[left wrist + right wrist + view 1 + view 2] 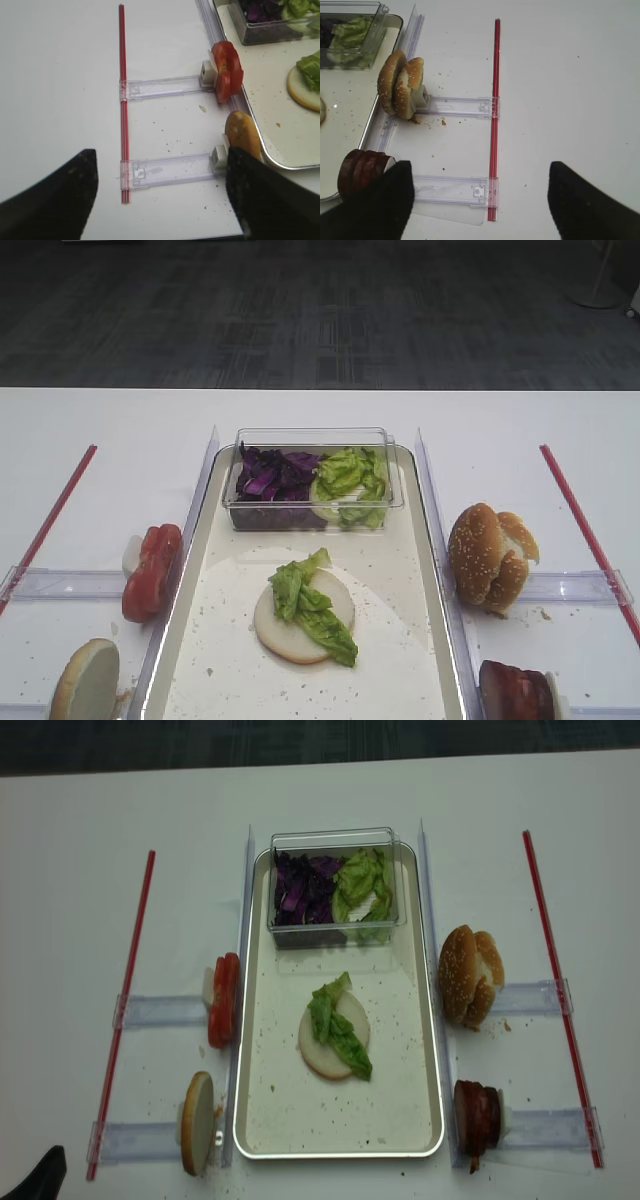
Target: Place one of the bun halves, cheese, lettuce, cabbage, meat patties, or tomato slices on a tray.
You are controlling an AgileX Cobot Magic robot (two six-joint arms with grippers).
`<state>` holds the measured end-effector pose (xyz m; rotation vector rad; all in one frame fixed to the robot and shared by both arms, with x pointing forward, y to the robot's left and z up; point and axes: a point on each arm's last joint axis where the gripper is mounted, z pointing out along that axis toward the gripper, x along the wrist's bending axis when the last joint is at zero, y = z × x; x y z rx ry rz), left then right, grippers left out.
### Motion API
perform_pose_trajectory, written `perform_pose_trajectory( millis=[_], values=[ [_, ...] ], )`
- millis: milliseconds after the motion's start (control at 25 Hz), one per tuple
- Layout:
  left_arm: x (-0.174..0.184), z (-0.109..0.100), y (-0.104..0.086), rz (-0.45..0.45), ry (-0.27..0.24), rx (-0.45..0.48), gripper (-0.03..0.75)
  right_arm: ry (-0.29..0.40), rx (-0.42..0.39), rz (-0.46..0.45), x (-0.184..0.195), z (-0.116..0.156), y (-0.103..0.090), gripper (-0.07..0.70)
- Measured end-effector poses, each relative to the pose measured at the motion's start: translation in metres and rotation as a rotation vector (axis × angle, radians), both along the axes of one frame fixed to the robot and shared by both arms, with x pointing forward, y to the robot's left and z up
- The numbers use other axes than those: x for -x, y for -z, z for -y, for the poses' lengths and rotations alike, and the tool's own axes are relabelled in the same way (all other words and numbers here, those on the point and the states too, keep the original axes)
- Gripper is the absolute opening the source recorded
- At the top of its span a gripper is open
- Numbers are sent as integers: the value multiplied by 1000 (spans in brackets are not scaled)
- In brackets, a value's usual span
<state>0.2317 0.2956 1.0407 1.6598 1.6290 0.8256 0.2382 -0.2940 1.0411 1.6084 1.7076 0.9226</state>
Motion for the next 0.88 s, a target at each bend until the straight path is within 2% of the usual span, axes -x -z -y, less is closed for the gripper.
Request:
perform_pose_trajectory(
  millis=[880],
  values=[
    [0, 0, 0, 0, 0, 0, 491, 0, 0, 0, 0, 0, 0, 572]
  ],
)
